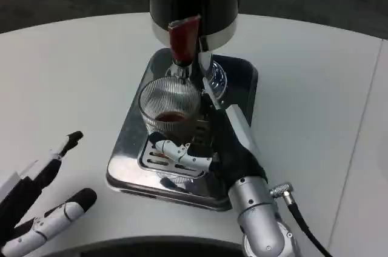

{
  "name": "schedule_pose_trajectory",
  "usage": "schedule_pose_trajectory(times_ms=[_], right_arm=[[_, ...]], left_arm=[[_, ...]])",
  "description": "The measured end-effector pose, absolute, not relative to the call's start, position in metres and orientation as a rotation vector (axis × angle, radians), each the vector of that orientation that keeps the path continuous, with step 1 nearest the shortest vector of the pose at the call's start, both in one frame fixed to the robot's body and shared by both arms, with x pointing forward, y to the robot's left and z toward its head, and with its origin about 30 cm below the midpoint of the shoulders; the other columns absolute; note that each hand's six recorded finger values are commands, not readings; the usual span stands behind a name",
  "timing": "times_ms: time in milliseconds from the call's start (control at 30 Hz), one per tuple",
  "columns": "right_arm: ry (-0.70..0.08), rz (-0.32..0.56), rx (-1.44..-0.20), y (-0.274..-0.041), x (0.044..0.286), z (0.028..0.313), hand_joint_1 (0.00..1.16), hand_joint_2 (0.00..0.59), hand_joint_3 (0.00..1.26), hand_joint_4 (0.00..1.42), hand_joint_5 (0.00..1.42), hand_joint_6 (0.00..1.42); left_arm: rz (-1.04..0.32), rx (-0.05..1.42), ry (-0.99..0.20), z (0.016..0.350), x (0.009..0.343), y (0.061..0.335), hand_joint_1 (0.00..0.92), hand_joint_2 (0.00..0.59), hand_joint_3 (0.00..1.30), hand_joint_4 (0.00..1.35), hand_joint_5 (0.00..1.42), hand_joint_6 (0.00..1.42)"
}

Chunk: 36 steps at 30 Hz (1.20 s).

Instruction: Grasp the cup under the faucet to collect the drink, then remove the cup.

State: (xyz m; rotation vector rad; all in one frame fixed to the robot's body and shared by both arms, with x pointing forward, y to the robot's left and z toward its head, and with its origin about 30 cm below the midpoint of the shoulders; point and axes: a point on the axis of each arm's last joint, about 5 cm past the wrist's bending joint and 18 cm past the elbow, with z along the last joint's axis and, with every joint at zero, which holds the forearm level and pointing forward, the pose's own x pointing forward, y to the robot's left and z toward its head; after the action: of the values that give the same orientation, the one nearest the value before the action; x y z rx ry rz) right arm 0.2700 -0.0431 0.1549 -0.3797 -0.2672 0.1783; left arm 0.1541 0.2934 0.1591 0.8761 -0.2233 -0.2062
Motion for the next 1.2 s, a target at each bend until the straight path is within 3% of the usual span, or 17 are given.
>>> schedule_pose_trajectory(times_ms=[67, 133, 300, 733, 900, 1200], right_arm=[[-0.27, 0.173, -0.36, -0.044, 0.273, 0.153, 0.9, 0.197, 0.0, 0.06, 0.03, 0.1], [-0.276, 0.158, -0.341, -0.044, 0.275, 0.151, 0.92, 0.185, 0.02, 0.2, 0.14, 0.2], [-0.281, 0.103, -0.293, -0.048, 0.281, 0.147, 0.95, 0.164, 0.16, 0.33, 0.26, 0.26], [-0.297, 0.109, -0.281, -0.046, 0.287, 0.149, 0.97, 0.186, 0.37, 0.51, 0.42, 0.41], [-0.304, 0.107, -0.273, -0.046, 0.287, 0.148, 1.0, 0.182, 0.45, 0.59, 0.51, 0.51], [-0.324, 0.021, -0.256, -0.046, 0.287, 0.148, 1.07, 0.167, 0.61, 0.75, 0.72, 0.78]], left_arm=[[-0.202, 0.878, -0.224, 0.16, 0.154, 0.294, 0.0, 0.21, 0.0, 0.0, 0.0, 0.0], [-0.2, 0.879, -0.224, 0.16, 0.154, 0.294, 0.0, 0.211, 0.0, 0.0, 0.0, 0.0], [-0.193, 0.882, -0.228, 0.161, 0.153, 0.295, 0.0, 0.214, 0.0, 0.0, 0.0, 0.0], [-0.186, 0.884, -0.233, 0.163, 0.153, 0.296, 0.0, 0.222, 0.0, 0.0, 0.0, 0.0], [-0.181, 0.883, -0.227, 0.164, 0.153, 0.296, 0.0, 0.223, 0.0, 0.0, 0.0, 0.0], [-0.178, 0.883, -0.226, 0.164, 0.153, 0.296, 0.0, 0.223, 0.0, 0.0, 0.0, 0.0]])
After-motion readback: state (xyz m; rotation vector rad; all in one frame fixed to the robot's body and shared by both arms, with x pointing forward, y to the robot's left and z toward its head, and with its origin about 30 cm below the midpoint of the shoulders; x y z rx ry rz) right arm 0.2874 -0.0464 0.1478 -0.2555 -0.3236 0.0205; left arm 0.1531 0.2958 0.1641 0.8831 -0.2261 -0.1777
